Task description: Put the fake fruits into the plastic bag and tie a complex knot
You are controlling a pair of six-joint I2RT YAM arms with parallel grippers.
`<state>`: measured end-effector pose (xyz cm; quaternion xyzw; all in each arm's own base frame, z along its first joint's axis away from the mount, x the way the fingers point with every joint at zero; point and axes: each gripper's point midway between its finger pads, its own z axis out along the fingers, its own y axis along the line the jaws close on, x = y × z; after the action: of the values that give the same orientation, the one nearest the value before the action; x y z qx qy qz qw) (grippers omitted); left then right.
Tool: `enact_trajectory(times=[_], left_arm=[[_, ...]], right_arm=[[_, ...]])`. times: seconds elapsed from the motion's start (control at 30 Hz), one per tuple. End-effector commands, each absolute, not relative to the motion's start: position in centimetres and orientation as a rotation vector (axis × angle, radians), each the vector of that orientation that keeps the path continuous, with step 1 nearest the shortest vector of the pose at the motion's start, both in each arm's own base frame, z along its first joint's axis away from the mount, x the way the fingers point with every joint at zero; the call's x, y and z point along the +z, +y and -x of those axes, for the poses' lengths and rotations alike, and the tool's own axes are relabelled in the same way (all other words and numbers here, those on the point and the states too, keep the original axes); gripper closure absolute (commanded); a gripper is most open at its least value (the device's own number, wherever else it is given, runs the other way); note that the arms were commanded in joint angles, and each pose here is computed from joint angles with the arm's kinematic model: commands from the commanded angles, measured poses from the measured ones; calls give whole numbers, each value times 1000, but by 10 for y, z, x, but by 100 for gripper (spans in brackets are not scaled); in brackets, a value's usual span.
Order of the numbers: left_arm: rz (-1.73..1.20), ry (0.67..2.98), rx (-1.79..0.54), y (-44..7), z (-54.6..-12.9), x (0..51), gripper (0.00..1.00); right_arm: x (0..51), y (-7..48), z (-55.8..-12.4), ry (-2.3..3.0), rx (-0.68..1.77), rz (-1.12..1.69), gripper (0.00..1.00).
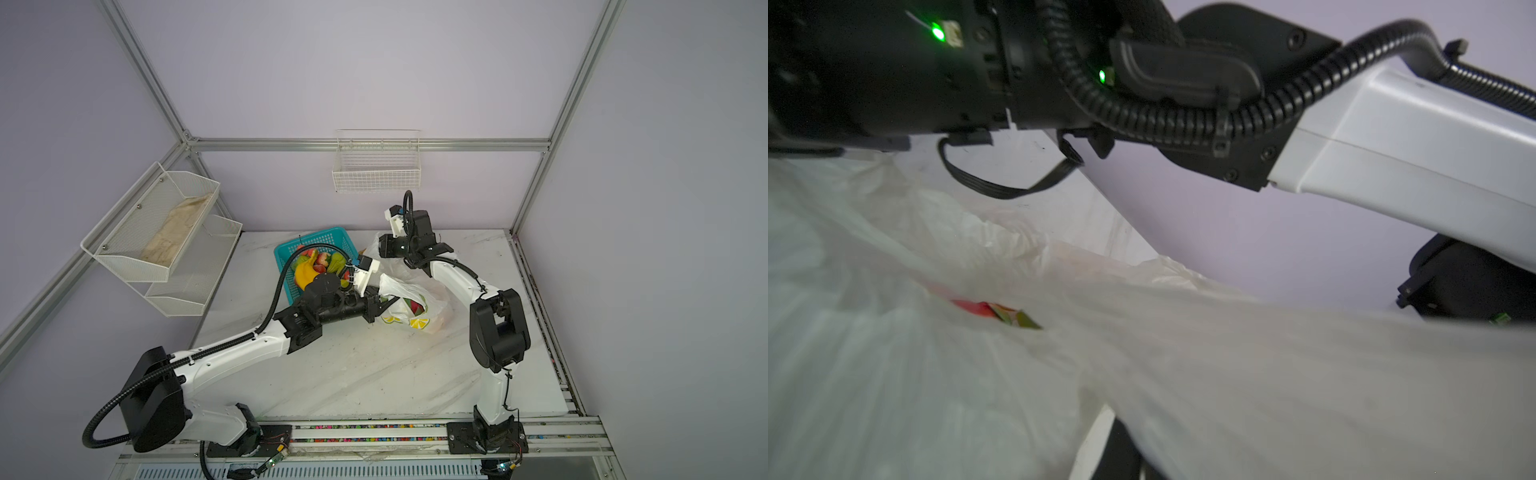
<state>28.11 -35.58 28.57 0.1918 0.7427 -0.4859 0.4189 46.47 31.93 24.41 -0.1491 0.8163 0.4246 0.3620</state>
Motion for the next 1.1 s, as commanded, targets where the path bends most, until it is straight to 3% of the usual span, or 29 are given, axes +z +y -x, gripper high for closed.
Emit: enact_trajectory(times=[0.0, 0.23, 0.5, 0.73, 0.77, 0.93, 1.07], left_arm=[[-365, 1819, -1118, -316, -291, 296, 100], [-369, 1803, -1096, -301, -281, 298, 100], [-498, 1774, -1216, -346, -264, 302, 100], [-423, 1826, -1218, -354, -275, 287, 100], [-412, 1831, -1216, -354, -276, 285, 100], [-335, 1827, -1208, -348, -285, 284, 100], [-276, 1831, -1223, -340, -292, 281, 100]], right_arm=[[271, 356, -458, 2014, 1168, 449, 99], [257, 406, -447, 2039, 1218, 535, 99], [239, 381, -460, 2111, 1025, 545, 93], [252, 290, -484, 2167, 651, 389, 59], [257, 273, -484, 2166, 578, 359, 50], [279, 218, -472, 2144, 384, 262, 23], [294, 200, -453, 2120, 349, 235, 11]])
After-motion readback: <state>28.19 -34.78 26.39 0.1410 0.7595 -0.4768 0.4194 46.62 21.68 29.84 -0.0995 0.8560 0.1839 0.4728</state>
